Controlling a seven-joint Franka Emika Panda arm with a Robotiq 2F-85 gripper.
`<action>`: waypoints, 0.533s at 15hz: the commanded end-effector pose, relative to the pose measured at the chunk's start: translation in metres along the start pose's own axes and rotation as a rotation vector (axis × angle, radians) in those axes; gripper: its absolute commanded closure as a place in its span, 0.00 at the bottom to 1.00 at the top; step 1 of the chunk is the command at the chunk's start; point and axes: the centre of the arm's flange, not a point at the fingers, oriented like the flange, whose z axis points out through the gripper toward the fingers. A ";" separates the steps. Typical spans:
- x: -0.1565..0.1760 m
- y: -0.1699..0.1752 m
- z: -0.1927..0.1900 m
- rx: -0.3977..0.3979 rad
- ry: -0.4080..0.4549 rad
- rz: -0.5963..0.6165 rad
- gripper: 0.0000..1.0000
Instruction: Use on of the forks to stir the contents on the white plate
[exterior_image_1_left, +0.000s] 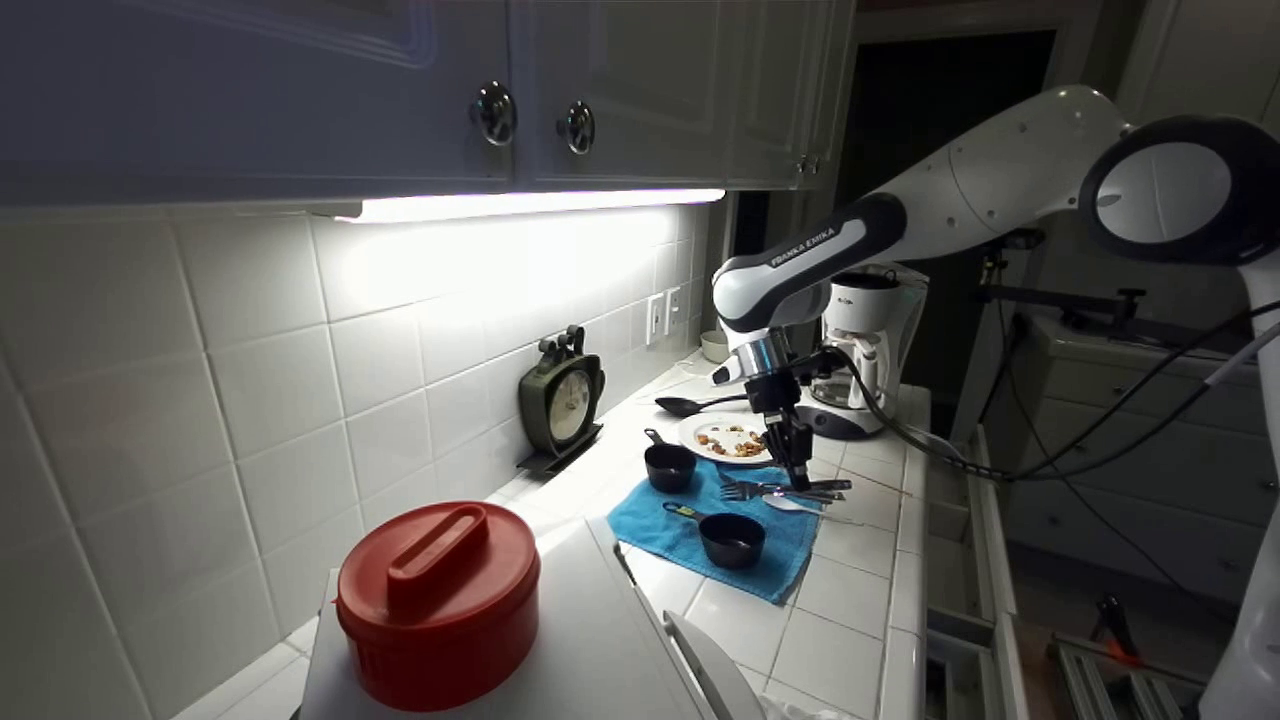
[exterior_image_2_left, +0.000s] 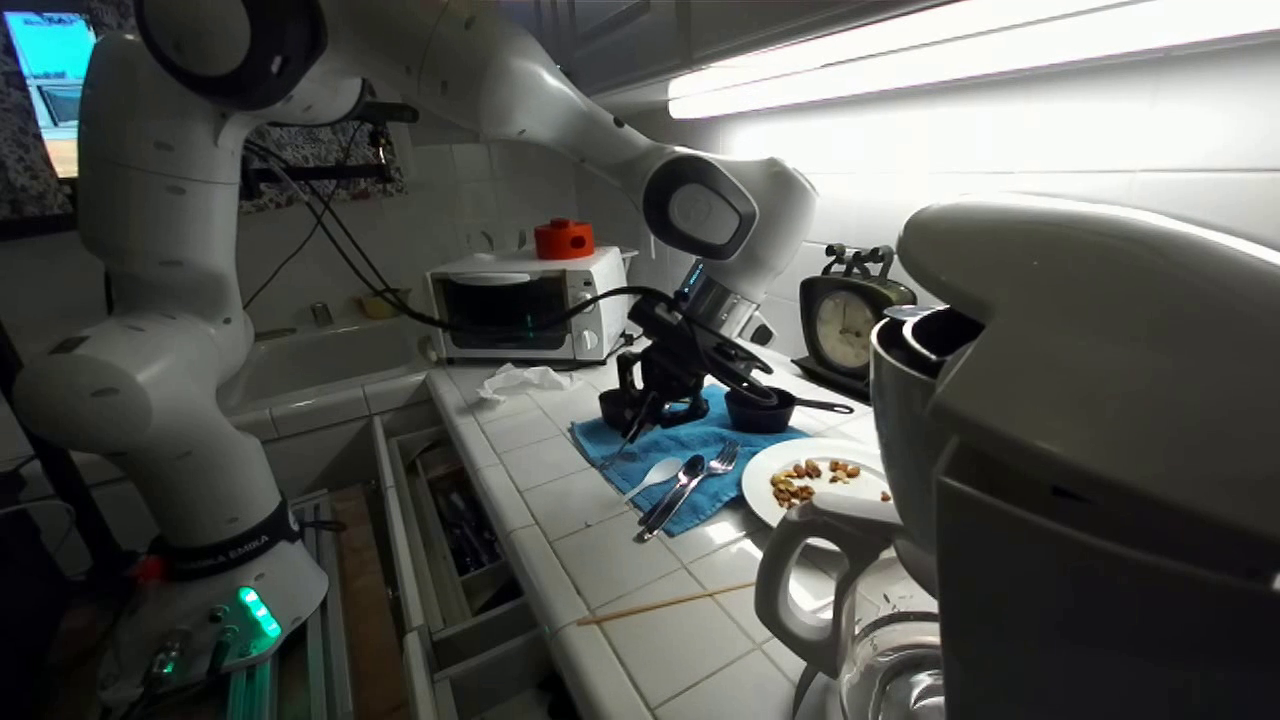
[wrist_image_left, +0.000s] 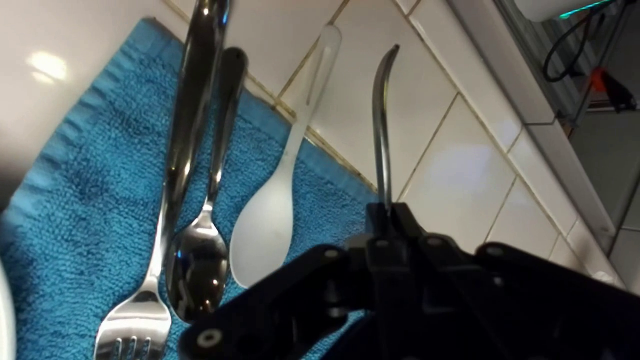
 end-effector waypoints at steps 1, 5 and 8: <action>-0.004 0.004 0.005 0.029 0.025 0.034 0.96; -0.006 0.010 0.009 0.036 0.014 0.049 0.96; -0.006 0.012 0.012 0.030 0.002 0.057 0.84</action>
